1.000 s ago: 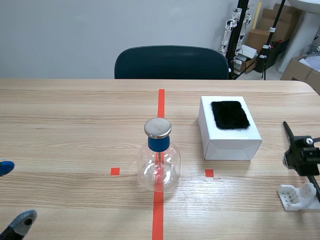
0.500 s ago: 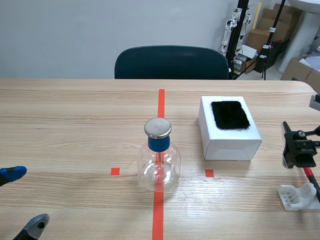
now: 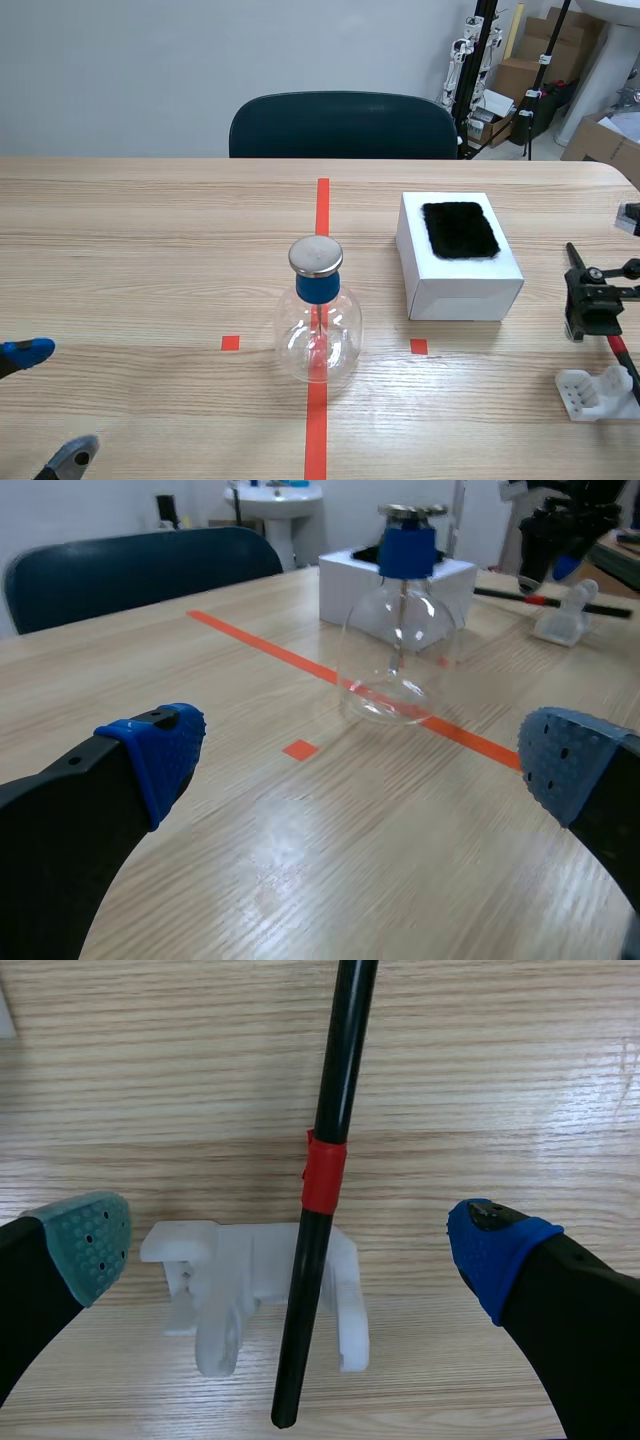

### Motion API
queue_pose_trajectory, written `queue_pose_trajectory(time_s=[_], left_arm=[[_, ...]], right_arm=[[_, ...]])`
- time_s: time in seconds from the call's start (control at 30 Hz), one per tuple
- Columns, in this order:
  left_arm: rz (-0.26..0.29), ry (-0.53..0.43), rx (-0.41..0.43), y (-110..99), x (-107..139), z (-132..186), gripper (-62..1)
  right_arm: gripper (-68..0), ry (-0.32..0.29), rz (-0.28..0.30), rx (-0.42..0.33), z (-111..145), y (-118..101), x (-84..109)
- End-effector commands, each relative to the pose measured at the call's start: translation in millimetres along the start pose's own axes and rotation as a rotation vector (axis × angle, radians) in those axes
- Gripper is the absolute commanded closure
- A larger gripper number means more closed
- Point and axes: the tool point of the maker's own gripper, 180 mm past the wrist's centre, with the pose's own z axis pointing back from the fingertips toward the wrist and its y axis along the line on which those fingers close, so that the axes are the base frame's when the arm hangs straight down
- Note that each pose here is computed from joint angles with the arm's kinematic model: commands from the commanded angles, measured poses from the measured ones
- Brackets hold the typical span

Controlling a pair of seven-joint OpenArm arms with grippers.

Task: Do the electroscope experiment. pick up the black charging rod

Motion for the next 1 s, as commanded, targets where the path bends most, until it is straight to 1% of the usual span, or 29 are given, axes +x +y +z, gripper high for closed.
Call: queue_pose_trajectory(time_s=[0.0,0.13,0.27,0.57,0.7,0.77,0.87,0.97], left_arm=[[-0.006,-0.042,-0.009,1,9,0,-62.3],[-0.006,-0.042,-0.007,1,9,0,-62.3],[-0.006,-0.042,-0.008,1,9,0,-62.3],[-0.009,-0.039,-0.011,0,9,0,-62.3],[-0.048,-0.041,-0.039,-10,10,-1,-62.3],[-0.059,-0.018,-0.068,-17,7,-3,-62.3],[-0.048,-0.001,-0.088,-21,4,-6,-62.3],[-0.041,-0.005,-0.069,-18,5,-7,-62.3]], right_arm=[[-65.5,-0.044,-0.004,0.0,4,0,14.6],[-65.5,-0.034,-0.015,0.01,-1,3,11.0],[-65.5,-0.037,-0.021,0.02,-4,7,10.2],[-65.5,-0.031,0.005,0.029,-9,18,8.8],[-65.5,-0.043,0.002,0.03,-7,19,14.6],[-65.5,-0.042,-0.005,0.031,-7,18,16.2],[-65.5,-0.042,-0.012,0.032,-12,19,15.7],[-65.5,-0.046,-0.01,0.03,-13,18,18.4]])
